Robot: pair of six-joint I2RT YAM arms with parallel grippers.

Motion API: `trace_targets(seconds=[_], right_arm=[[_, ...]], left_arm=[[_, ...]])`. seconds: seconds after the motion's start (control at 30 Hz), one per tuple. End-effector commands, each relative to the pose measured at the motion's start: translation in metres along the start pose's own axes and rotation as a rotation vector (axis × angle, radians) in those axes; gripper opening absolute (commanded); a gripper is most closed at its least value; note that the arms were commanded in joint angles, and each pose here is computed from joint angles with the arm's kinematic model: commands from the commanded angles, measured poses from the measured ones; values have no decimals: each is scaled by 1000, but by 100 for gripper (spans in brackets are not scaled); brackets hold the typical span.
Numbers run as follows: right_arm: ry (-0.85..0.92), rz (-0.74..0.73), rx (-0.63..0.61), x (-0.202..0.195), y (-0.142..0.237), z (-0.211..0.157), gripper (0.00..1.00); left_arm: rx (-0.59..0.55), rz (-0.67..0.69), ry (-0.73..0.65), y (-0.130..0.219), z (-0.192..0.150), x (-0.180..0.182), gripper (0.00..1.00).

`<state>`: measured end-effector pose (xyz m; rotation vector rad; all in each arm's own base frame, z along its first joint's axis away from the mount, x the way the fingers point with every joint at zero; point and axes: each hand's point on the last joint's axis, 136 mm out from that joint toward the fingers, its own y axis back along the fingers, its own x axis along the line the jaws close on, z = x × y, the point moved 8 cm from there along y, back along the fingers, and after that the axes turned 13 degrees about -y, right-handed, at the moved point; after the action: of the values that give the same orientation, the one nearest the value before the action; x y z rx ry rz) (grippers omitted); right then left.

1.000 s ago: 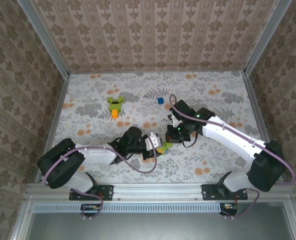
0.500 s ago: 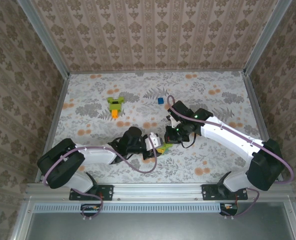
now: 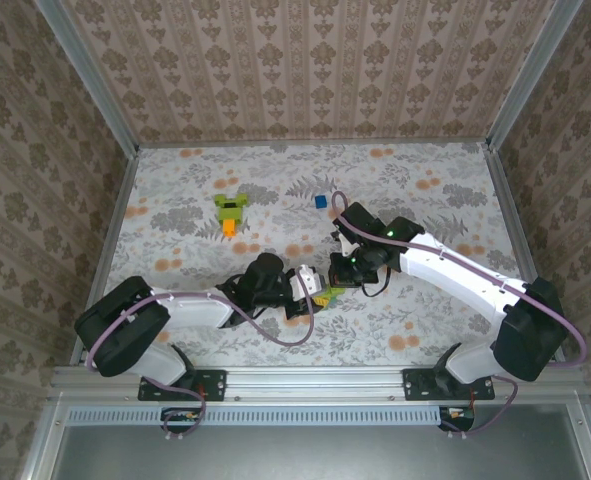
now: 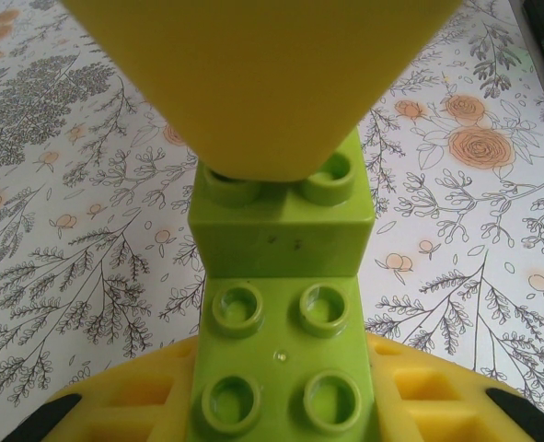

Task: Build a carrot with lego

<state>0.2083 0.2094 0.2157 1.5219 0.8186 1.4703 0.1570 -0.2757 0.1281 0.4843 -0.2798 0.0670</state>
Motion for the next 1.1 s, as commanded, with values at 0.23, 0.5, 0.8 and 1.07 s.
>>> trace_targets(seconds=[0.23, 0.5, 0.8, 1.07], right_arm=[[83, 68, -77, 23, 33, 4, 5], [102, 69, -156, 24, 66, 5, 7], [50, -64, -151, -17, 62, -8, 21], [16, -113, -129, -42, 47, -19, 29]], left_arm=[[142, -63, 38, -4, -28, -15, 11], [141, -62, 37, -3, -28, -15, 12], [138, -62, 41, -3, -27, -15, 25], [119, -61, 42, -1, -23, -15, 43]])
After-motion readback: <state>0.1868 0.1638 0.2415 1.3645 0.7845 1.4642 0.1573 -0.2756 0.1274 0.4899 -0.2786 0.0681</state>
